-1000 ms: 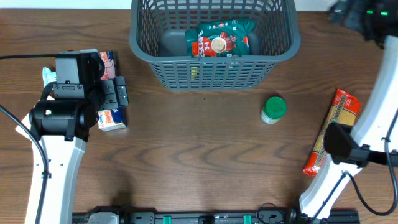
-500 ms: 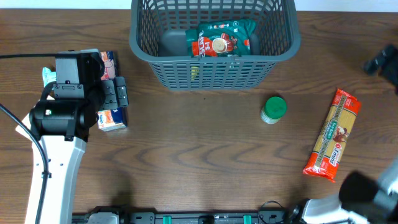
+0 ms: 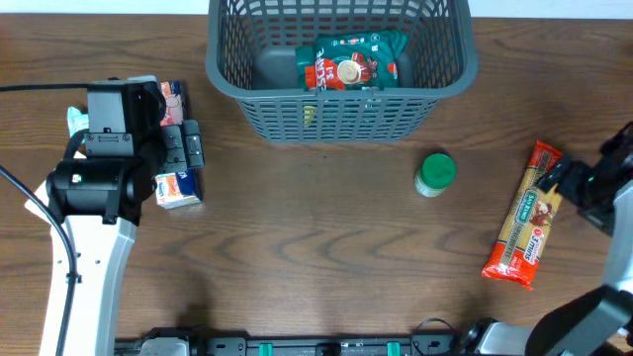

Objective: Pack container
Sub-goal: 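Lower the right gripper onto the spaghetti package and grasp it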

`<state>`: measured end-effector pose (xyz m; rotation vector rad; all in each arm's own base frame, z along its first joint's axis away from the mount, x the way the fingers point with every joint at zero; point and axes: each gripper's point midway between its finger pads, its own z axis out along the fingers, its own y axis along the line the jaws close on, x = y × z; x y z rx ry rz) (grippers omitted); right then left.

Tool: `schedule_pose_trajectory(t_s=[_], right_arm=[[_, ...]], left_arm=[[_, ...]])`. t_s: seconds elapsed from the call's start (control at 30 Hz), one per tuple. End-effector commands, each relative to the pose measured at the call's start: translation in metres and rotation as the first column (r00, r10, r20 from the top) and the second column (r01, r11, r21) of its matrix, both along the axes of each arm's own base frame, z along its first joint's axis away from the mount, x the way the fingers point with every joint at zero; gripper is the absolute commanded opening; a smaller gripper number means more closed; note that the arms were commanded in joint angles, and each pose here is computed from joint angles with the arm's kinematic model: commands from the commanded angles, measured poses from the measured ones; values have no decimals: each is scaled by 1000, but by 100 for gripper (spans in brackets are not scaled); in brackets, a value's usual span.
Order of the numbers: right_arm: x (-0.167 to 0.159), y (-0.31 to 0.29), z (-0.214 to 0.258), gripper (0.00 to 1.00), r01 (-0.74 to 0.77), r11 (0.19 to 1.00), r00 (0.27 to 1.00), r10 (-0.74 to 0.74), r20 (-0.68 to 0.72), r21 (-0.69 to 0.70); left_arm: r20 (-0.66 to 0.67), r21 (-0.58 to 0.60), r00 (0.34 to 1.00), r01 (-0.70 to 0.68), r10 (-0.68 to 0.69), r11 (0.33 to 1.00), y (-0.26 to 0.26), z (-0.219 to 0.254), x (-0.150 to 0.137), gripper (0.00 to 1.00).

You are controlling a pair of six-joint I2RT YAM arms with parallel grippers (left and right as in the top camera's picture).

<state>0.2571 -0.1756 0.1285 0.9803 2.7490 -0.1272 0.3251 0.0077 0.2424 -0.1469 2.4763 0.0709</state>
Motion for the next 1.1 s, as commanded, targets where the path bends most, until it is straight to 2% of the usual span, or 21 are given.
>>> schedule_pose_trajectory(t_s=[0.0, 0.37, 0.8, 0.9, 1.07], right_arm=[[-13, -5, -35, 99, -38, 999, 998, 37, -48, 0], [-17, -3, -98, 99, -11, 1000, 999, 11, -30, -5], [-13, 7, -151, 98, 25, 997, 999, -23, -31, 75], [-13, 9, -162, 88, 24, 995, 999, -20, -42, 99], [-13, 12, -169, 47, 47, 992, 998, -41, -51, 121]], left_arm=[[19, 12, 1000, -1, 1, 1000, 3, 8, 2, 98], [19, 12, 1000, -1, 1, 1000, 3, 8, 2, 99], [18, 12, 1000, -2, 1, 1000, 3, 7, 2, 98], [19, 12, 1000, -2, 1, 1000, 3, 8, 2, 98], [19, 12, 1000, -2, 1, 1000, 3, 8, 2, 99]])
